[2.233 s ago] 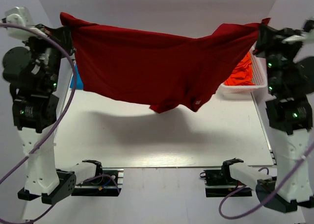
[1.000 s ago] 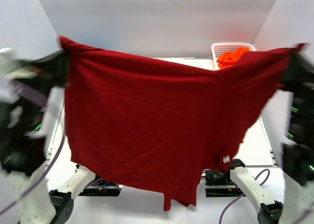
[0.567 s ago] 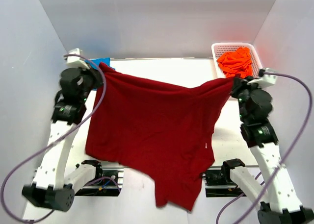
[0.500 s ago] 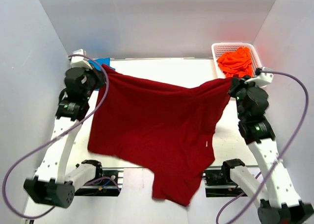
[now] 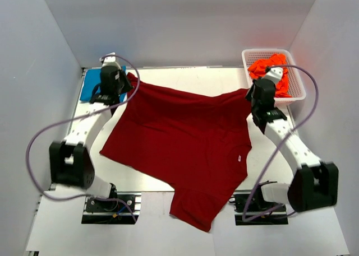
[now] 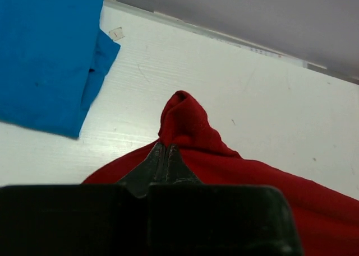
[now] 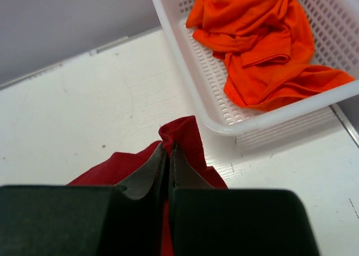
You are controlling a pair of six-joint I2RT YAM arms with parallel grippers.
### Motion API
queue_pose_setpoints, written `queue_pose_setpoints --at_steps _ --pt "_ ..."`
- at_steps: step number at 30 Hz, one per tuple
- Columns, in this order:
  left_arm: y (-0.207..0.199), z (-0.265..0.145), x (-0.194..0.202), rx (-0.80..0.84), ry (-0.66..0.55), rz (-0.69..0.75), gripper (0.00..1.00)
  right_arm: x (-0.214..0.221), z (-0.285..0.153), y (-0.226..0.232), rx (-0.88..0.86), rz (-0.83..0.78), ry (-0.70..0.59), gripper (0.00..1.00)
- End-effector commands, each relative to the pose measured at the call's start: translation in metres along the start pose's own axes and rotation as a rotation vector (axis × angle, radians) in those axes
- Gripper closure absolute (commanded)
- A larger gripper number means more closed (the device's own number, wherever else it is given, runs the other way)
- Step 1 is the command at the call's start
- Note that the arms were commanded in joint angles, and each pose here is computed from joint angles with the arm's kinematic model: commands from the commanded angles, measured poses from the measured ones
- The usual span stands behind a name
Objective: Fold and stack the t-shirts
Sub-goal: Flatten out the tshirt
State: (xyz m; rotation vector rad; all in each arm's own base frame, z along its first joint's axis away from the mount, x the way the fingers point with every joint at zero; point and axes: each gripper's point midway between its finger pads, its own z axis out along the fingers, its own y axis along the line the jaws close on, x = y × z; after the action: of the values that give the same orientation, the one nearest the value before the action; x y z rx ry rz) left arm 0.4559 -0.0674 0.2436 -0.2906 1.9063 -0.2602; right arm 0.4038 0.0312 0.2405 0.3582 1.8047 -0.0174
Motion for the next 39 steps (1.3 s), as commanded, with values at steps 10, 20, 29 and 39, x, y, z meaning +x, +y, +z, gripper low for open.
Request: queue_pose_setpoints --at_steps 10,20,29,39 --pt "0.013 0.133 -0.013 -0.163 -0.011 0.018 0.97 -0.035 0.097 0.026 0.150 -0.022 -0.026 1.00" --pt "-0.010 0.183 -0.019 -0.123 0.076 0.085 0.00 -0.001 0.148 0.077 0.034 -0.139 0.222 0.10" --pt "-0.031 0.111 0.029 0.053 0.239 0.043 0.00 0.052 0.048 0.092 -0.209 -0.111 0.393 0.10" --pt "0.042 0.092 0.162 -0.312 0.644 0.133 0.00 0.180 -0.012 0.040 -0.060 -0.074 0.780 0.10"
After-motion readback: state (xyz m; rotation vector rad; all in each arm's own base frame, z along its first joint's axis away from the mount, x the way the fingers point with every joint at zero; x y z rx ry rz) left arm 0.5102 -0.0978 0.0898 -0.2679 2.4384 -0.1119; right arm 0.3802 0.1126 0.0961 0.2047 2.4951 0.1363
